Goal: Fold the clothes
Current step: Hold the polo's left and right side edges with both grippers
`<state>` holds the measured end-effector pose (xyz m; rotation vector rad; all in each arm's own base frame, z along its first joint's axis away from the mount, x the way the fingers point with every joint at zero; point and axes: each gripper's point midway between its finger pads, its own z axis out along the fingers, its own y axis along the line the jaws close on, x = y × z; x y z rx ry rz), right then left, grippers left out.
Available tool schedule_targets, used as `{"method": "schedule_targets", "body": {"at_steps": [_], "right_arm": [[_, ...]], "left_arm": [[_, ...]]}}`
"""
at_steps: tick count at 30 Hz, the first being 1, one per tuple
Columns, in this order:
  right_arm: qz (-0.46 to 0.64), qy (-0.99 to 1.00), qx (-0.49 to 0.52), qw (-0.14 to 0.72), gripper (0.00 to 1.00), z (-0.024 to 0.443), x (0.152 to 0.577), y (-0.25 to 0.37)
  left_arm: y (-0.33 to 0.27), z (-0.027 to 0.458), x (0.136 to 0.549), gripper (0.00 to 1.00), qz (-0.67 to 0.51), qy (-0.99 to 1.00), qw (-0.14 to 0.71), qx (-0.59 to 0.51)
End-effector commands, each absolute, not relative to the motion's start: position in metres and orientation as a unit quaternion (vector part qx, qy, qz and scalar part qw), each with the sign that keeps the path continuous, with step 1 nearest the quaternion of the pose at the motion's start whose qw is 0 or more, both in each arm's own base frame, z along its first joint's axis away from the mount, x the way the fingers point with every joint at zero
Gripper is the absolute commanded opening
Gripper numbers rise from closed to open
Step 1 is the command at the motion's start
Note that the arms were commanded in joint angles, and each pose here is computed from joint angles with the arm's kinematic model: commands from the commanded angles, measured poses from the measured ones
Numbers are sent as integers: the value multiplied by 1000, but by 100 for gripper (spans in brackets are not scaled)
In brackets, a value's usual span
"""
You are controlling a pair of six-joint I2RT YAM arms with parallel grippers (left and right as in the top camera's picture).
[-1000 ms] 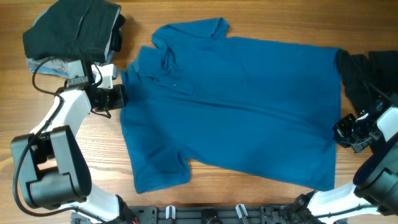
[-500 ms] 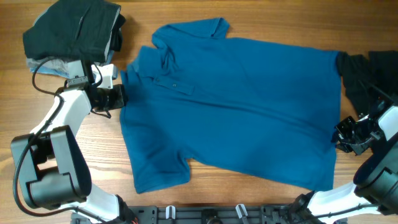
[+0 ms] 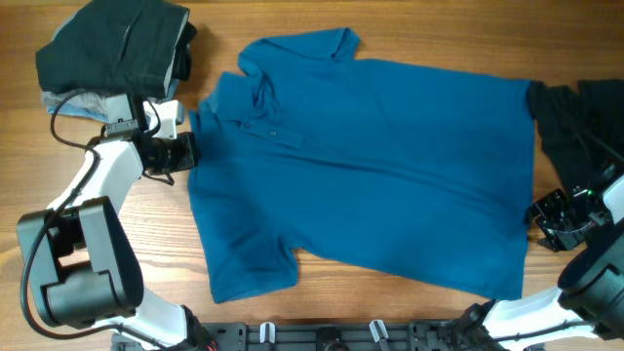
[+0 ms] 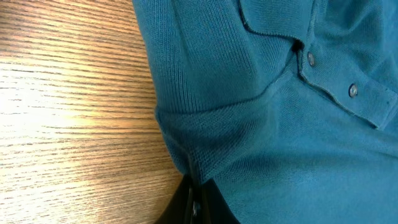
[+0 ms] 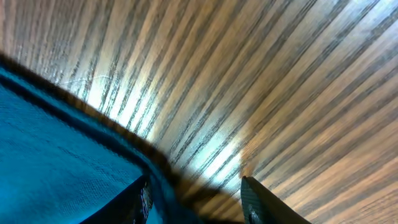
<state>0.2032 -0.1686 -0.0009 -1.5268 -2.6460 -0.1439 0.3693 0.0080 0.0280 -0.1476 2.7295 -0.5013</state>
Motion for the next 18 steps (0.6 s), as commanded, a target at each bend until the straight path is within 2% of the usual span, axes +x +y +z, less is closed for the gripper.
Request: {"method": "schedule_targets", "body": {"at_steps": [1,7,9,11,12,13,14,18], "right_arm": [[-100,-870,-480,43,49,-10,209,-150],[-105,-872,-478,33,47,-14,212,-149],[-105,-872,-478,33,31,-14,212,-149],[-109,-871,-478,38,21,-13,210,-147],[-112,-871,-476,42,22,-13,209,-144],[-113,-872,-473,47,27,-13,207,-143],[-113,-873,-472,48,40,-13,206,-143],[-106,-873,-472,57,50,-13,202,-142]], "left_arm": [[10,42,379,4,-180,961,202,-52],[10,42,379,4,-180,961,202,-50],[10,42,379,4,-180,961,202,-50],[10,42,379,4,-180,961,202,-50],[10,42,379,4,-180,961,202,-50],[10,42,379,4,-180,961,202,-50],[10,42,379,4,-180,961,202,-50],[10,42,379,4,-180,961,202,-50]]}}
